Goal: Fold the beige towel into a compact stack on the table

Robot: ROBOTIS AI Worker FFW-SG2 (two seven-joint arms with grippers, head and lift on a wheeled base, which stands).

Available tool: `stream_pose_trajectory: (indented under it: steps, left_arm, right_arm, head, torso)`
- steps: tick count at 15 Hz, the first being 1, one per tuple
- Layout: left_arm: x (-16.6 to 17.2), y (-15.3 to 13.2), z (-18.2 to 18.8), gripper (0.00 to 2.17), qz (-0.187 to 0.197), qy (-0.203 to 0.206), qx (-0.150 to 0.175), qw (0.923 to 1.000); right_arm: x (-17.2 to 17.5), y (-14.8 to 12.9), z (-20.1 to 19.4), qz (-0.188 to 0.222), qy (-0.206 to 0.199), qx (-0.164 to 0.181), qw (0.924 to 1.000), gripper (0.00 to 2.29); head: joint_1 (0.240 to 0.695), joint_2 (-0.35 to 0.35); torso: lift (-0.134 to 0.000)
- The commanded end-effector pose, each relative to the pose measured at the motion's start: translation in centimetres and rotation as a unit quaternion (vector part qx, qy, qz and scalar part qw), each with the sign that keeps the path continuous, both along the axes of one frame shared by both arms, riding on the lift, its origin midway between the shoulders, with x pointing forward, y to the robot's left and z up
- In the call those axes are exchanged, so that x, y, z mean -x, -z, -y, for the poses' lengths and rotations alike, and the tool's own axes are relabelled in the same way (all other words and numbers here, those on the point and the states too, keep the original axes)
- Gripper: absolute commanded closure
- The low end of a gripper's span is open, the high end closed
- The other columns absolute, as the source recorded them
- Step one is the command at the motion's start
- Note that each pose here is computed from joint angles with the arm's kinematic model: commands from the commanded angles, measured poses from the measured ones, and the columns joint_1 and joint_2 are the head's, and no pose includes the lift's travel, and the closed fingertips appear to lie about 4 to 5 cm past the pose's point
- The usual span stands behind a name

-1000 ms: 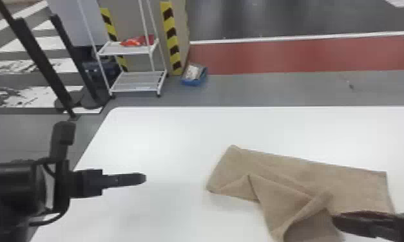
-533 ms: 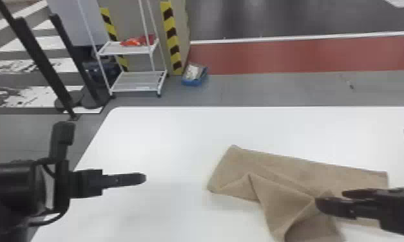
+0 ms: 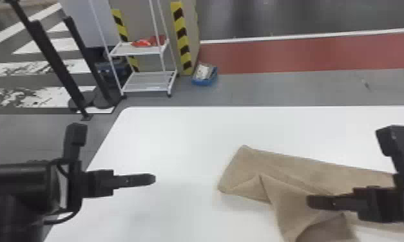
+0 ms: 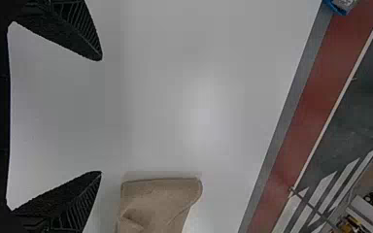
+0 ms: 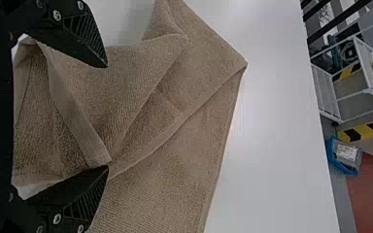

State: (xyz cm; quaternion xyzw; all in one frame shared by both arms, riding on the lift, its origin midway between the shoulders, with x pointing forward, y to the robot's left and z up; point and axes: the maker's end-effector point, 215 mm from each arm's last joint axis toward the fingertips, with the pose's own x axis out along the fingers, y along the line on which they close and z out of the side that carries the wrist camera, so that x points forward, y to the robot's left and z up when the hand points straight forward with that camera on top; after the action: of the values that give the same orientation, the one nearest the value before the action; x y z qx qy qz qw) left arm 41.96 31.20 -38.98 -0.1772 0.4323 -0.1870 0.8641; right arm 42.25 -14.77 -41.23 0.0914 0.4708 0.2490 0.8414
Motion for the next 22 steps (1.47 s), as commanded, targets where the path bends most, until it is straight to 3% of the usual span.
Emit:
stream_pose_trajectory:
  steps: [1,3,5,8,10,15,18,19,22]
  left_arm:
    - [0.2,0.4,0.0,0.04,-0.007,-0.001,0.004,1.0000]
    - [0.3,0.8,-0.1,0.04,-0.011,-0.004,0.006,0.9999]
    - [0.4,1.1,-0.2,0.04,-0.016,-0.004,0.006,0.9998]
    - [0.5,1.7,-0.1,0.04,-0.024,-0.004,0.008,0.9997]
    - [0.5,1.7,-0.1,0.04,-0.024,-0.004,0.007,0.9997]
    - [0.5,1.8,-0.2,0.04,-0.025,-0.005,0.008,0.9996]
    - [0.5,1.6,-0.3,0.04,-0.023,-0.007,0.010,0.9997]
    - [0.5,1.6,-0.4,0.04,-0.023,-0.007,0.010,0.9997]
    - [0.5,1.5,-0.7,0.04,-0.022,-0.010,0.010,0.9997]
  right_arm:
    - [1.2,0.0,-0.9,-0.006,-0.012,-0.022,0.9997,0.16]
    - [2.8,-0.6,-0.5,-0.002,-0.025,-0.030,0.9992,0.16]
    - [4.4,-0.1,1.3,-0.008,-0.033,-0.016,0.9993,0.16]
    - [5.3,-0.5,3.7,-0.007,-0.013,-0.025,0.9996,0.16]
    - [5.0,-2.0,3.7,0.009,-0.014,-0.049,0.9986,0.16]
    - [5.7,-1.9,2.5,0.008,-0.026,-0.043,0.9987,0.16]
    - [9.7,0.9,0.8,-0.021,-0.047,0.001,0.9987,0.18]
    - [10.6,1.5,1.1,-0.005,-0.076,0.048,0.9959,0.18]
    - [9.2,0.3,2.5,0.066,-0.161,0.153,0.9728,0.18]
  head:
    - [0.695,0.213]
    - [0.695,0.227]
    - [0.695,0.239]
    - [0.695,0.218]
    - [0.695,0.197]
    - [0.695,0.190]
    - [0.695,0.210]
    - [0.695,0.221]
    - [0.695,0.238]
  torso:
    - [-0.124]
    - [-0.124]
    - [-0.124]
    - [-0.124]
    - [-0.124]
    - [-0.124]
    - [-0.124]
    - [-0.124]
    - [-0.124]
